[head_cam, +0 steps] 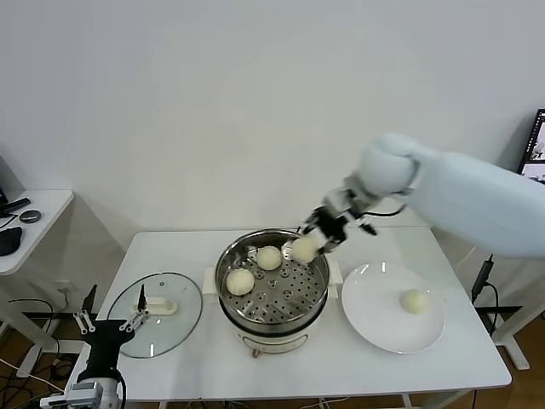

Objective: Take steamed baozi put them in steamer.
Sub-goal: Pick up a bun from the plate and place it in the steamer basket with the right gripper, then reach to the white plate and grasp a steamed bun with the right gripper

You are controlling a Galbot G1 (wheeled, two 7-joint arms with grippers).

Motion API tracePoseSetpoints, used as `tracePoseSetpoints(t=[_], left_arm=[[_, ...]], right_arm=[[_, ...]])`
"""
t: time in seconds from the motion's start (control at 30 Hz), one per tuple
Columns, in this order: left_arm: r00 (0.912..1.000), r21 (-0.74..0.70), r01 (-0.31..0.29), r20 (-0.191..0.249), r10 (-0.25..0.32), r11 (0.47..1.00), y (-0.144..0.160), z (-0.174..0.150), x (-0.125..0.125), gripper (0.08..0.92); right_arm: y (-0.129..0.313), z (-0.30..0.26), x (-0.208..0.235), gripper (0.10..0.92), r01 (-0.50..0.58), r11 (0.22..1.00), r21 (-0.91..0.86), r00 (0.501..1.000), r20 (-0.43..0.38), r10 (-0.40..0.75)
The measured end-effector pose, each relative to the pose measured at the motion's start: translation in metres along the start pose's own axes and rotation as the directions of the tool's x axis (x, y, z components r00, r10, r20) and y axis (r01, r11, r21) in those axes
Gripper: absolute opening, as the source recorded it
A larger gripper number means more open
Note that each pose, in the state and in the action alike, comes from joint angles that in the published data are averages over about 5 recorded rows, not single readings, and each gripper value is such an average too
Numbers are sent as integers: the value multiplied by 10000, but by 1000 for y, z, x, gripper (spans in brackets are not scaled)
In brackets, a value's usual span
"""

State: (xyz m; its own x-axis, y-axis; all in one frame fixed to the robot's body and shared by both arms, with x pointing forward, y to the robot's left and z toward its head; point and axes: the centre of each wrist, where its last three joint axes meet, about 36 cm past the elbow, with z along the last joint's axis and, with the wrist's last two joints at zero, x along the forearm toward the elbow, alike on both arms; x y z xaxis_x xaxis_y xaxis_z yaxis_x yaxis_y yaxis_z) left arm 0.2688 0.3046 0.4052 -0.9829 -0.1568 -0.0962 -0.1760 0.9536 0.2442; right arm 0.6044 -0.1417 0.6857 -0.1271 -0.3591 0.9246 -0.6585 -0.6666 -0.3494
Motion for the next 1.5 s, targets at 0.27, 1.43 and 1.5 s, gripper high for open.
tracePoseSetpoints(t=[0.27, 1.43, 1.5], left_arm=[[9999, 50, 159, 63, -160, 9999, 1, -7, 1, 823], [9995, 121, 256, 203, -259, 9996, 2, -10, 1, 823], [9995, 101, 232, 200, -234, 9997, 2, -10, 0, 823]], right_arm=[[-27, -55, -61, 495, 1019, 9398, 3261, 9944, -67, -1055], [-26, -51, -65, 822, 1201, 8419, 5262, 9927, -727, -962], [-22, -37, -46, 823, 884, 8877, 4519, 9951, -792, -588]])
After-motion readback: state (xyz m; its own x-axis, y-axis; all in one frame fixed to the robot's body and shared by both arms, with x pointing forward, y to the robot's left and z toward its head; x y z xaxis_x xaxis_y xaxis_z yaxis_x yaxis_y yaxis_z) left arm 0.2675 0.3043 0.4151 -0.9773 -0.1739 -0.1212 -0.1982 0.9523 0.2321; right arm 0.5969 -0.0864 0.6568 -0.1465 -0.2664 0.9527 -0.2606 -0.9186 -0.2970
